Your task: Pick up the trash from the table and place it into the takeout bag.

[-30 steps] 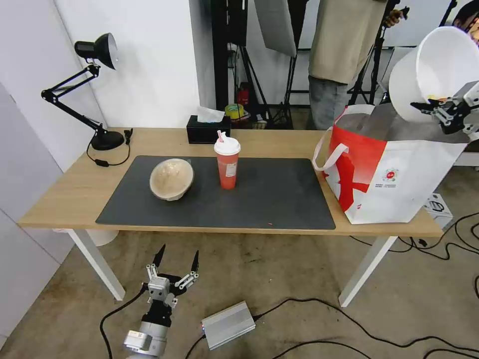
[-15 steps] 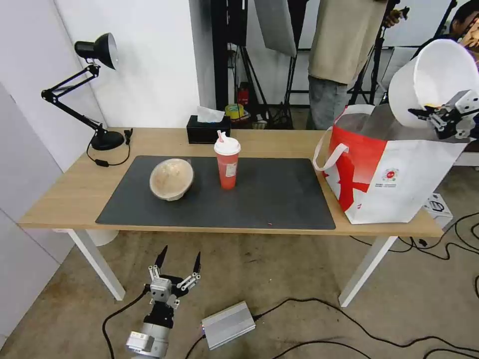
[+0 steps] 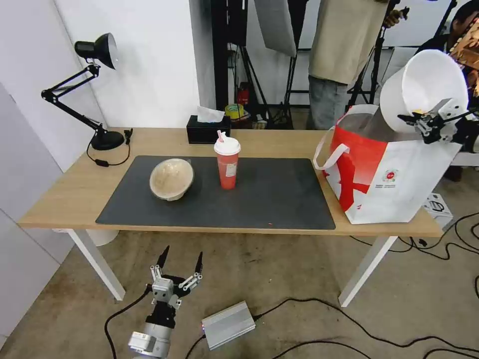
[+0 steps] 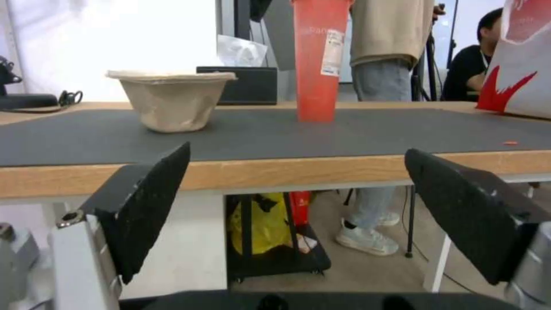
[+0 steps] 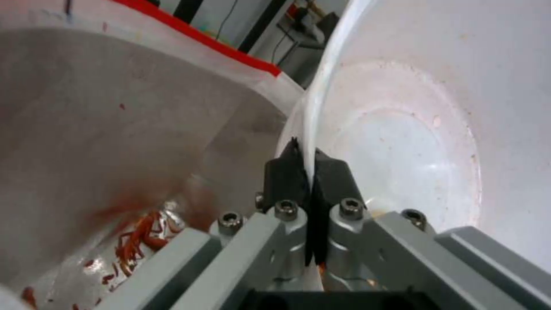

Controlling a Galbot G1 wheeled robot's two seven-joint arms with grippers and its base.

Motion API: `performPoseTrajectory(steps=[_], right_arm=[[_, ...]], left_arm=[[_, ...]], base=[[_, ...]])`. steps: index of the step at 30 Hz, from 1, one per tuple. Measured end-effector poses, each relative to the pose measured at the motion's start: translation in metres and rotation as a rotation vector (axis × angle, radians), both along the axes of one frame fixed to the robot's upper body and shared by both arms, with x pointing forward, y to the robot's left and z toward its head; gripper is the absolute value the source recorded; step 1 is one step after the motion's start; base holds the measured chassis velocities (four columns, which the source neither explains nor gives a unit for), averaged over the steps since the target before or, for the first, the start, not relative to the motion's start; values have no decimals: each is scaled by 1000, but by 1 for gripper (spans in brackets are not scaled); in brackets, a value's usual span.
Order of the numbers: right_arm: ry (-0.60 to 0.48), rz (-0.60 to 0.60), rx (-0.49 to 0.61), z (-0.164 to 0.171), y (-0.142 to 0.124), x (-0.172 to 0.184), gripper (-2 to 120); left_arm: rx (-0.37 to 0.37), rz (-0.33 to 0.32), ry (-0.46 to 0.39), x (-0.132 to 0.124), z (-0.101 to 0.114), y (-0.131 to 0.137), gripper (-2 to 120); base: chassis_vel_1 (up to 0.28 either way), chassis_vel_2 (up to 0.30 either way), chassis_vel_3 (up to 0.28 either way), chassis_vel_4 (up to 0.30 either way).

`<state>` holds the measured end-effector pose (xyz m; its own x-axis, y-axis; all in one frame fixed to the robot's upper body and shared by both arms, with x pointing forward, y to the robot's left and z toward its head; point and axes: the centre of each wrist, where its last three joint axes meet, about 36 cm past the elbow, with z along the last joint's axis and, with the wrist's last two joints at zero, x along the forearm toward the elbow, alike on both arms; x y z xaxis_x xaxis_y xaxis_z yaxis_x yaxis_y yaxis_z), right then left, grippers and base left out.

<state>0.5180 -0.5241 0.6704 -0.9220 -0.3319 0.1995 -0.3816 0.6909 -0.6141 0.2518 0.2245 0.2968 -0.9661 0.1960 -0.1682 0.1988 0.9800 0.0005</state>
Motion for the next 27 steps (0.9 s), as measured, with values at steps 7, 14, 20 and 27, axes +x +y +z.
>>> performPoseTrajectory(steps=[7, 14, 20, 27], right_arm=[[6, -3, -3, -10, 2, 13, 0], [15, -10, -14, -15, 1, 27, 0], [24, -2, -26, -13, 1, 31, 0], [36, 18, -48, -5, 1, 29, 0]], left_arm=[[0, -4, 3, 1, -2, -1, 100], [4, -5, 8, 2, -5, 2, 100], [7, -3, 8, 1, -6, 4, 100], [5, -3, 6, 2, -6, 3, 100]], base=[[0, 0, 0, 0], [0, 0, 0, 0], [0, 0, 0, 0], [0, 0, 0, 0]])
